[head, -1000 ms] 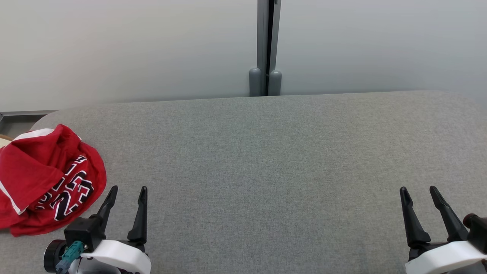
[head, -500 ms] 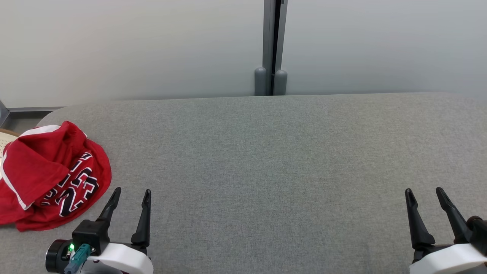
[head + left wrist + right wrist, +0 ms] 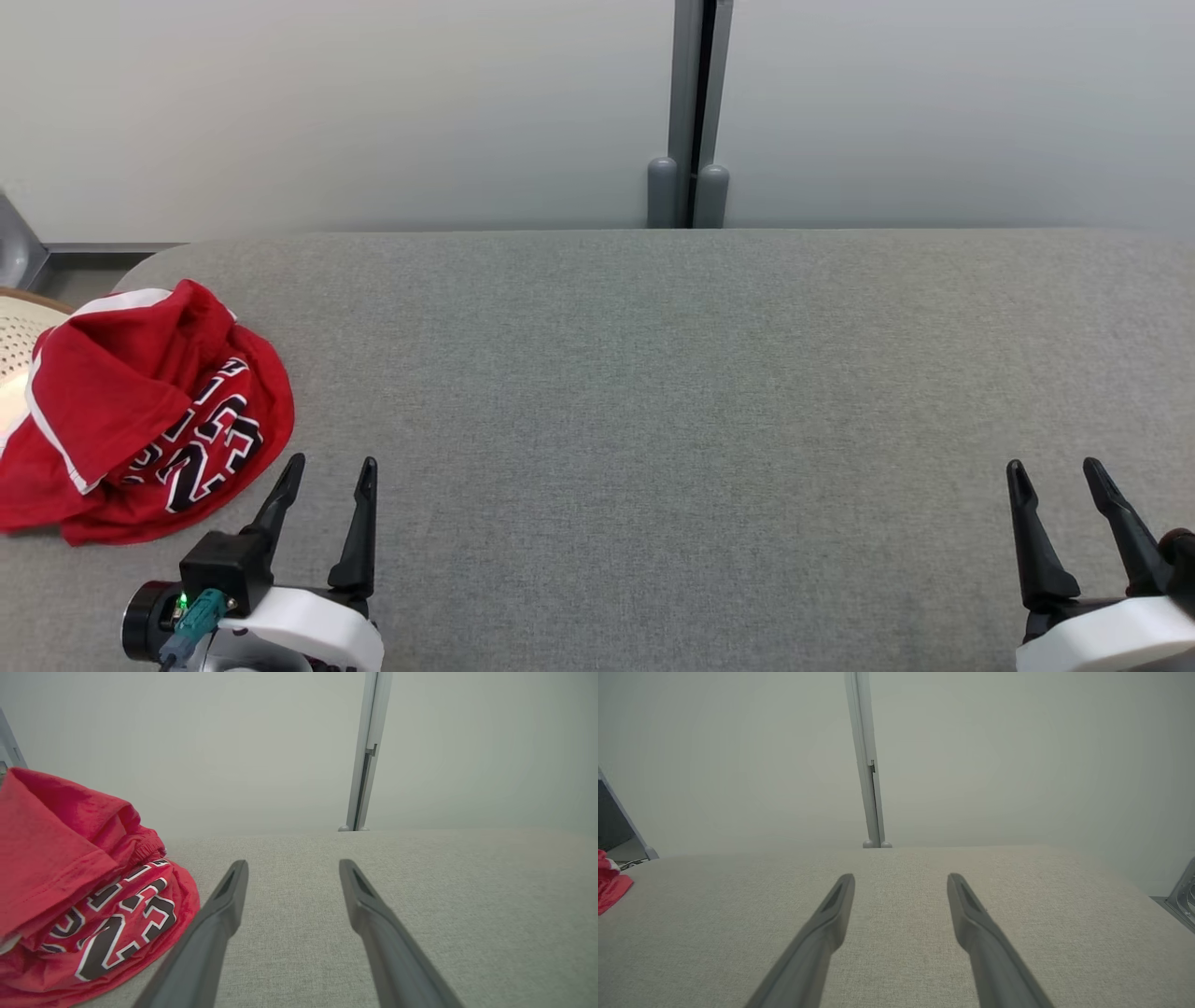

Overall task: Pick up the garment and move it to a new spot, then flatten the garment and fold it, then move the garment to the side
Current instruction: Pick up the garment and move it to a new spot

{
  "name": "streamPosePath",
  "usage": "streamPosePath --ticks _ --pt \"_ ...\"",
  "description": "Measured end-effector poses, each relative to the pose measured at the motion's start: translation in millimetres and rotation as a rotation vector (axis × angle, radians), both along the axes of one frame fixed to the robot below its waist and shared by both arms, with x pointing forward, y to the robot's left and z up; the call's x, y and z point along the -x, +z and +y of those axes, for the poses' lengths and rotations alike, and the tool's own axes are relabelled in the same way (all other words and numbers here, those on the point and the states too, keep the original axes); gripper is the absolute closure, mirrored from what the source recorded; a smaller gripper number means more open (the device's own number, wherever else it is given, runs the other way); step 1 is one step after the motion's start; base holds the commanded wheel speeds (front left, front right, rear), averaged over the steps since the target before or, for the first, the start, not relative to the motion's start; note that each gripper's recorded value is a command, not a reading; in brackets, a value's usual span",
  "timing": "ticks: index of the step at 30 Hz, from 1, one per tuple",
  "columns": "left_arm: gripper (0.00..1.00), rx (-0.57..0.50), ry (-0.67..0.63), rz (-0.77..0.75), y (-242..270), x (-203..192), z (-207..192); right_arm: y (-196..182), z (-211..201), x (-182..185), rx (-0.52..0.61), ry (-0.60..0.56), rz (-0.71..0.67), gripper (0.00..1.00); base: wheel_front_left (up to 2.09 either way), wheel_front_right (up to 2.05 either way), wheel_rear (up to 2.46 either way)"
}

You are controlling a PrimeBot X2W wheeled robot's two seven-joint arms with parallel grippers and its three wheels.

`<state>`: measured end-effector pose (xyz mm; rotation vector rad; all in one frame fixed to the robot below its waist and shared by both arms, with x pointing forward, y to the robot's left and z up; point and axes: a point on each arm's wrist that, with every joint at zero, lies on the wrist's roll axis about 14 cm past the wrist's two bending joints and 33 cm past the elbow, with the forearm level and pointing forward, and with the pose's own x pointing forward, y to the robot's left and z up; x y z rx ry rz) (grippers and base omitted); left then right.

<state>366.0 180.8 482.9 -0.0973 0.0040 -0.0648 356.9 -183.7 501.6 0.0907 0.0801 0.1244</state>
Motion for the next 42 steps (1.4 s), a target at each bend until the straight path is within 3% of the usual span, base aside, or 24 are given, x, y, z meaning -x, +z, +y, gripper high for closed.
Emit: streamPosePath --ticks 10,27,42 --pt "0.0 0.029 0.122 -0.037 12.4 9.8 35.7 11.3 38.3 -18.4 0.014 0.123 -0.025 0.0 0.0 0.0 0.0" --pt "0.0 0.024 0.472 -0.063 19.5 89.3 135.4 23.3 154.1 -39.9 0.019 0.465 -0.043 0.0 0.0 0.0 0.0" --pt "0.0 0.019 0.503 -0.059 21.0 87.3 141.1 17.2 166.8 -49.9 0.004 0.499 -0.025 0.0 0.0 0.0 0.0"
